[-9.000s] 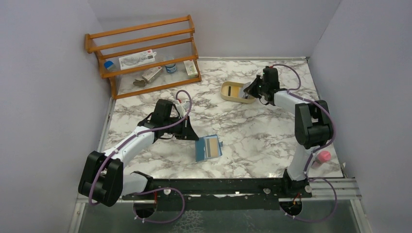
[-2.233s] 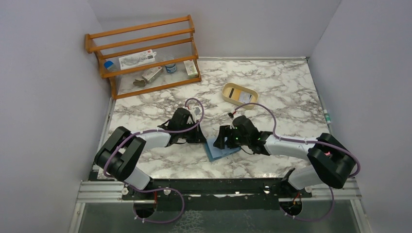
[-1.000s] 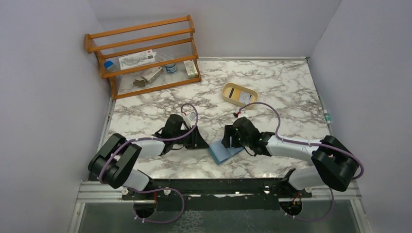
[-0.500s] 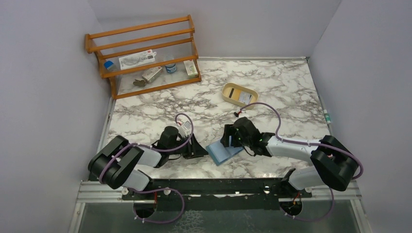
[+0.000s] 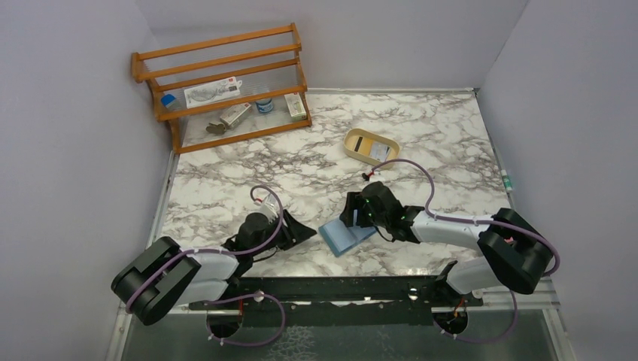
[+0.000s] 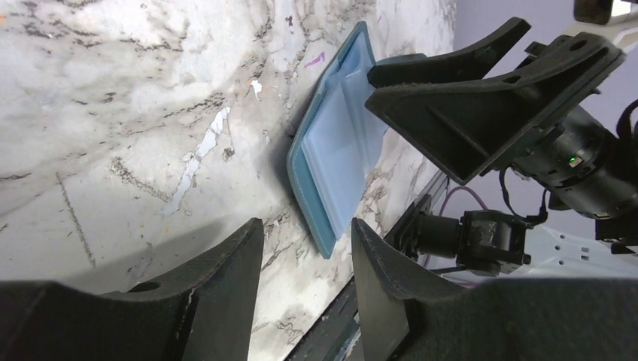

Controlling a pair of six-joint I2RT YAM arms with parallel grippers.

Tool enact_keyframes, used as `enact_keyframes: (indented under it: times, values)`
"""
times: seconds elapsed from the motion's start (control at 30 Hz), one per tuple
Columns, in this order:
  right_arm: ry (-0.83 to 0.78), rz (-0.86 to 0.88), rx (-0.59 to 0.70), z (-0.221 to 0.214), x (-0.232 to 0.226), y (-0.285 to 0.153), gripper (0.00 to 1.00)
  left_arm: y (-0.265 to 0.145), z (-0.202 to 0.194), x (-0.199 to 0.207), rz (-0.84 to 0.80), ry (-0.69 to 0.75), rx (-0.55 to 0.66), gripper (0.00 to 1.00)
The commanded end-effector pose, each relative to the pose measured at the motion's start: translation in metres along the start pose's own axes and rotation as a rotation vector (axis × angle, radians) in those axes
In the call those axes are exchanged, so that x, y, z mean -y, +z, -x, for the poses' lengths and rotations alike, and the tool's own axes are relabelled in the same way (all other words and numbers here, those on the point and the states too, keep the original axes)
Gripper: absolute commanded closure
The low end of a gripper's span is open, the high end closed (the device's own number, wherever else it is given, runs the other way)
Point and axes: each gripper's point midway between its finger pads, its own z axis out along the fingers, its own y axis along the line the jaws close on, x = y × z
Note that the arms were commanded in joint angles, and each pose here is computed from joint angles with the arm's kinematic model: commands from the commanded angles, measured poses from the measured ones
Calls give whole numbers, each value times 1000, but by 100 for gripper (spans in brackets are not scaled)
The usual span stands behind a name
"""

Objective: Take the credit cards out of the card holder

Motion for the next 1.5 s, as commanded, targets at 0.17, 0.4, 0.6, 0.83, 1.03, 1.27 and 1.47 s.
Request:
enact_keyframes:
  times: [0.17,0.4,0.6,0.83,1.03,1.27,1.47]
  values:
    - [2,-46,-121,-36,15,1,28,27,-23,-12,95,-38,-51,54]
    - [-9,-65,-116,-37,21,-3,27,35,-27,-8,81,-75,-28,57]
    - [-3,-61,-123,-40,22,-1,28,39,-33,-5,63,-83,-19,65]
    - [-8,-62,-121,-40,22,-2,28,36,-32,3,-28,-141,12,94]
    - [-11,-66,-125,-43,25,-3,27,35,-34,9,-110,-185,14,100]
    - [-70,95,-82,-30,-3,-15,8,41,-41,15,-146,-164,-2,100]
    - [-234,25,25,4,-10,-37,6,45,-40,11,-92,-116,-3,100]
